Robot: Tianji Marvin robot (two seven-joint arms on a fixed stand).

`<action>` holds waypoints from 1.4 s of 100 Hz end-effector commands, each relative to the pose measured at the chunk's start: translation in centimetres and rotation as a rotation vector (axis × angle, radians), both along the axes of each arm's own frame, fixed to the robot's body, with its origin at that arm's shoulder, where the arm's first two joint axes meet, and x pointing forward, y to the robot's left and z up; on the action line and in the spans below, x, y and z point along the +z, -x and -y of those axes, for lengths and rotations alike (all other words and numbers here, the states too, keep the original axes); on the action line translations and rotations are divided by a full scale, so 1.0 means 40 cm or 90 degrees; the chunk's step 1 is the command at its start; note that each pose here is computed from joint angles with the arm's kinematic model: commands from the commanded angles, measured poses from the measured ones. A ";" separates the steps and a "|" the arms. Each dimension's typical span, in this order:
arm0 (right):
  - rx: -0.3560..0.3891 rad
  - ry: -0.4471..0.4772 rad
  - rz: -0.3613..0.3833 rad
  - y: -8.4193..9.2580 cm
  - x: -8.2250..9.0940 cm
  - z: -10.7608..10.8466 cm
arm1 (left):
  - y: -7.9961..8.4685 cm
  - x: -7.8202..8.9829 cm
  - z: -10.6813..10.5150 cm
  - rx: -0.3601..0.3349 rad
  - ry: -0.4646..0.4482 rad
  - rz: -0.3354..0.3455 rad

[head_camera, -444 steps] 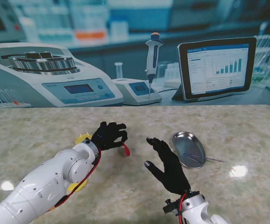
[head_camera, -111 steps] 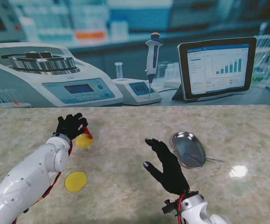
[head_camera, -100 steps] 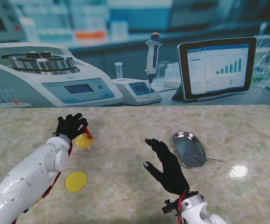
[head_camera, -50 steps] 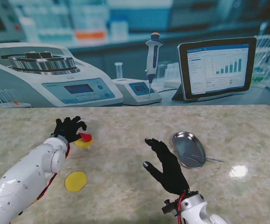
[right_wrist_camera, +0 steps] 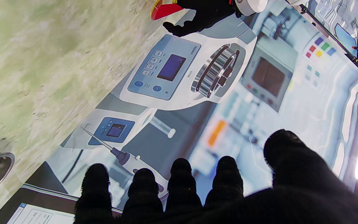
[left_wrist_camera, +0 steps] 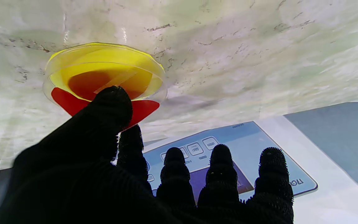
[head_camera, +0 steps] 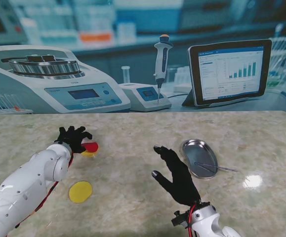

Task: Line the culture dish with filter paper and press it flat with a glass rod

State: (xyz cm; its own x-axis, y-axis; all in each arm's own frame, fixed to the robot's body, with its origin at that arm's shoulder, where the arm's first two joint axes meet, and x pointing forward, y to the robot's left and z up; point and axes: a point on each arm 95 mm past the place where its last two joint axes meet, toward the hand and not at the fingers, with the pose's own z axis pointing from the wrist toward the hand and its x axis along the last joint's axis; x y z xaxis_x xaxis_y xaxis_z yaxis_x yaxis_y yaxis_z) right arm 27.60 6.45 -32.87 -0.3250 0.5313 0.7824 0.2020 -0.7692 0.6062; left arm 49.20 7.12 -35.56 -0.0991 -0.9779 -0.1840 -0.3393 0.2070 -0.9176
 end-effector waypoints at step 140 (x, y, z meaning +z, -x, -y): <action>-0.003 -0.005 0.000 0.006 0.001 -0.003 | 0.011 0.053 -0.015 0.006 -0.043 -0.049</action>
State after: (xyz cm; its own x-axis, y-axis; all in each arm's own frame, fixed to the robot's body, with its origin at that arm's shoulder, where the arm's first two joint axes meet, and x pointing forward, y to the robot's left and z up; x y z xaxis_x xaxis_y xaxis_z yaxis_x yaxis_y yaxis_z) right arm 27.61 6.38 -32.83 -0.3263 0.5315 0.7817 0.1971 -0.7705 0.6062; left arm 48.94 7.82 -33.89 -0.1024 -0.9635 -0.2473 -0.4166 0.2673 -0.8689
